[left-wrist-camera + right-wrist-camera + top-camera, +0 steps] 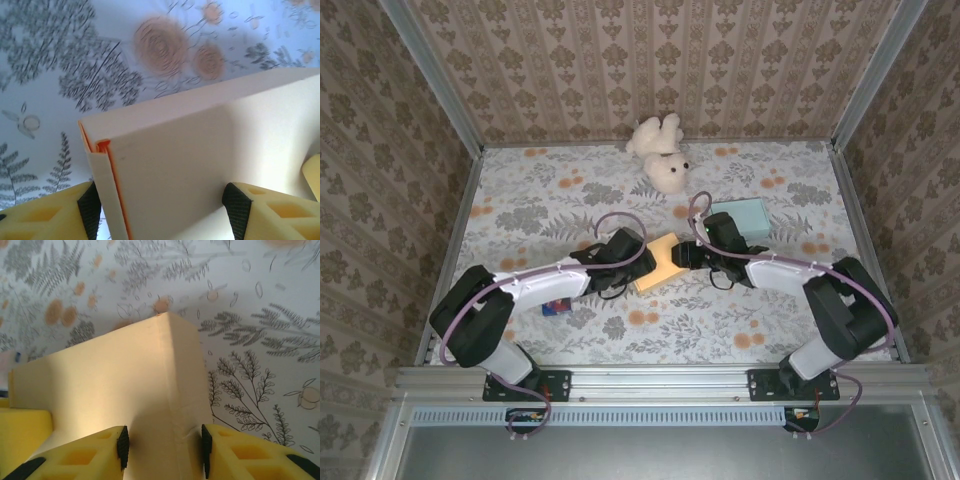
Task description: Fold the paper box
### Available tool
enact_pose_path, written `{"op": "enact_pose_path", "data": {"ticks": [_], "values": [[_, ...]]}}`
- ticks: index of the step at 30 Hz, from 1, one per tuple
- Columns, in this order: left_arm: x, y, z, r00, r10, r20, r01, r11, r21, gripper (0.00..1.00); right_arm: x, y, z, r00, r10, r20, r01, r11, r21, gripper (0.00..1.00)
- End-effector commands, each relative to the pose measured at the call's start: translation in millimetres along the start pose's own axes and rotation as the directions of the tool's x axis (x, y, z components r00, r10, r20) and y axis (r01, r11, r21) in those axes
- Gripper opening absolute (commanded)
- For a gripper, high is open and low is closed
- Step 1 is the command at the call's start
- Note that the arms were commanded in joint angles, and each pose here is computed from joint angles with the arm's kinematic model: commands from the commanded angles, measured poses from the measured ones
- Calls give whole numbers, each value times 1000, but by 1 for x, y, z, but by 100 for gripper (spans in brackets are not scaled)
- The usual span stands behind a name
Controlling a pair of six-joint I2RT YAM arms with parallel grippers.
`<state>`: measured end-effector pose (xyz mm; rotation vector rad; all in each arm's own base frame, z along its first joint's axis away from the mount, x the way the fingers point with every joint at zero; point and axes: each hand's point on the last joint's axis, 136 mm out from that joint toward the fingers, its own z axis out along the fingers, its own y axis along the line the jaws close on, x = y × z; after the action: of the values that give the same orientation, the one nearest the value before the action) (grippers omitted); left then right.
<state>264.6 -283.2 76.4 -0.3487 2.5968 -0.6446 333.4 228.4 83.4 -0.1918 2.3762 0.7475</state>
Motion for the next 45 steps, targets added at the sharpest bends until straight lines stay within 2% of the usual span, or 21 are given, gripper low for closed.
{"op": "enact_pose_path", "data": {"ticks": [1,5,13,25,35,45], "values": [[-20,-58,-14,995,93,38,-97,984,150,69,-5,48,-15,1000,-9,23,12,991,-135,44],[-41,-72,-15,994,100,45,-107,980,165,69,-21,54,-22,996,39,78,-29,991,-127,44],[-87,-86,-16,985,145,97,-158,977,145,69,-53,58,-11,987,70,148,-54,993,-107,44],[-124,-53,21,996,60,67,-66,994,86,69,-95,66,20,982,43,185,-29,997,-78,44],[-144,-42,43,997,42,72,-46,997,59,69,-96,46,58,985,36,170,-31,999,-31,43],[-151,-32,64,997,36,65,-38,999,32,69,-91,38,77,986,10,164,-8,1000,-14,43]]}}
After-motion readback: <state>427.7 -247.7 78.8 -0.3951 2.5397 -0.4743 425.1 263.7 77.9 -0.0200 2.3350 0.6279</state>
